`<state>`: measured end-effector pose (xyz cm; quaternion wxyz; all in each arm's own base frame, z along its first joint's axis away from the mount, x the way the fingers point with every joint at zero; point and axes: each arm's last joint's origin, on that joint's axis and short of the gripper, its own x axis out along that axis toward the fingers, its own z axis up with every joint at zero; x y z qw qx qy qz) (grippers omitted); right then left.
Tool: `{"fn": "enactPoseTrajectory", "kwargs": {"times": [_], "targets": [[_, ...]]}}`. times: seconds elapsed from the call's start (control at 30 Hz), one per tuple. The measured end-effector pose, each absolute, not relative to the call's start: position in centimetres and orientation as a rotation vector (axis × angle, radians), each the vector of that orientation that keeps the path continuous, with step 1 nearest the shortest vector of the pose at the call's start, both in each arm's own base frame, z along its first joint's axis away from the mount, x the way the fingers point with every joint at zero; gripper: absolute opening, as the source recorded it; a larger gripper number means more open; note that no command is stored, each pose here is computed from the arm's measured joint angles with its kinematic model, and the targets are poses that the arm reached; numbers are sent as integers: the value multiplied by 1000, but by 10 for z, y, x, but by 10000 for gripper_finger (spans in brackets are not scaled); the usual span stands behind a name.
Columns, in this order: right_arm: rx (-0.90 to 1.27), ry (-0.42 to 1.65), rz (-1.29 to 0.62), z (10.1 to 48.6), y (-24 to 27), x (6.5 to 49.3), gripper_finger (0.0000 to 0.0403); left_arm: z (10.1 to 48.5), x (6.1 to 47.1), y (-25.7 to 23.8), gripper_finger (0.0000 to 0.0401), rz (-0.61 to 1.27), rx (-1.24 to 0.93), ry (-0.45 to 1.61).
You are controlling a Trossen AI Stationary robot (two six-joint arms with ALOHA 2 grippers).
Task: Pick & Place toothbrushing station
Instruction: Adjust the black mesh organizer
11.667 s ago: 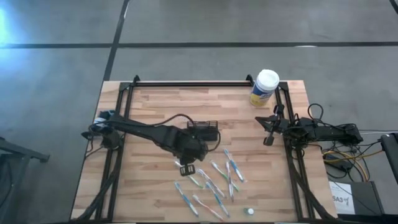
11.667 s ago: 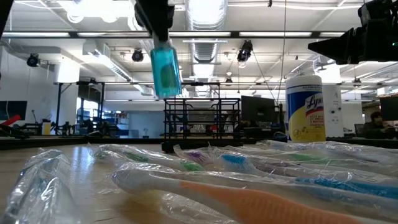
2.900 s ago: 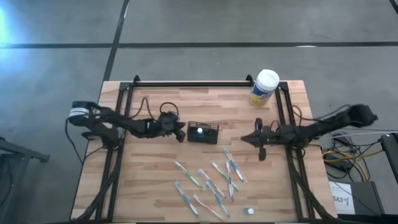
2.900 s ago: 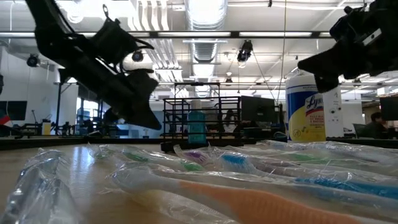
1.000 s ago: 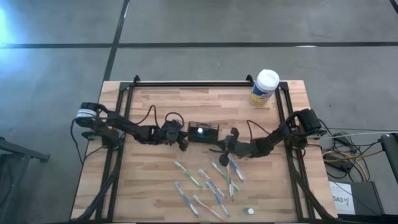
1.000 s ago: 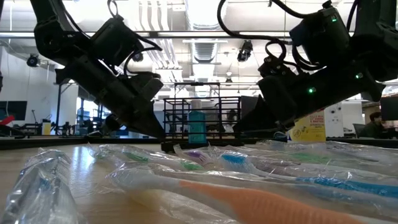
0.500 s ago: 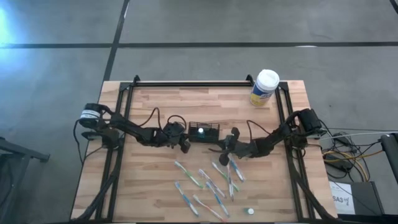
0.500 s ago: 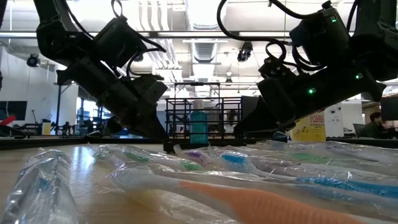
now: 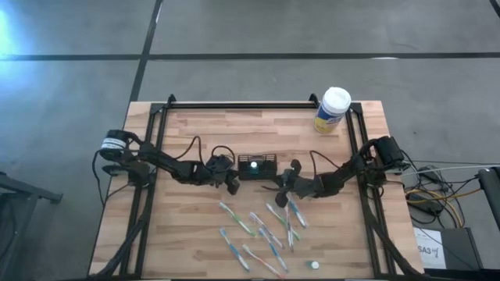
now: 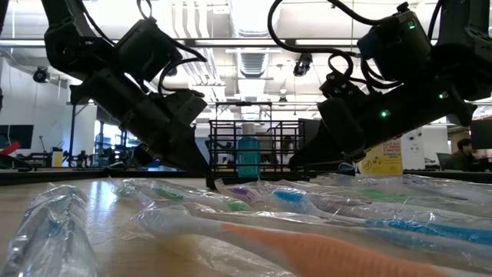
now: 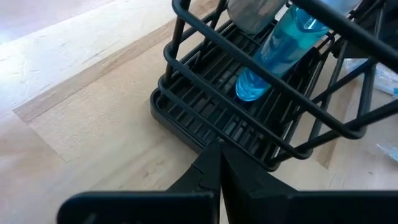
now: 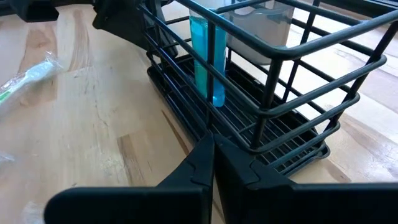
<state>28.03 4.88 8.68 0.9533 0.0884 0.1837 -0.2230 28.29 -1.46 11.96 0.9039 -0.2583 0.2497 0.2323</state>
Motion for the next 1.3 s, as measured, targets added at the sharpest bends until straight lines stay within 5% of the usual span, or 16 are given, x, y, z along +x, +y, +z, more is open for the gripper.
{"fn": "enactPoseTrajectory", "kwargs": {"times": [0.57,0.93,1.3], "targets": [[142,348,-399,101,54,277,8,133,273,-12,3,528,-439,547],[74,477,-133,131,70,264,8,151,259,-16,3,498,-363,594],[28,516,-483,172,69,211,8,170,241,-47,3,219,-286,659]]}}
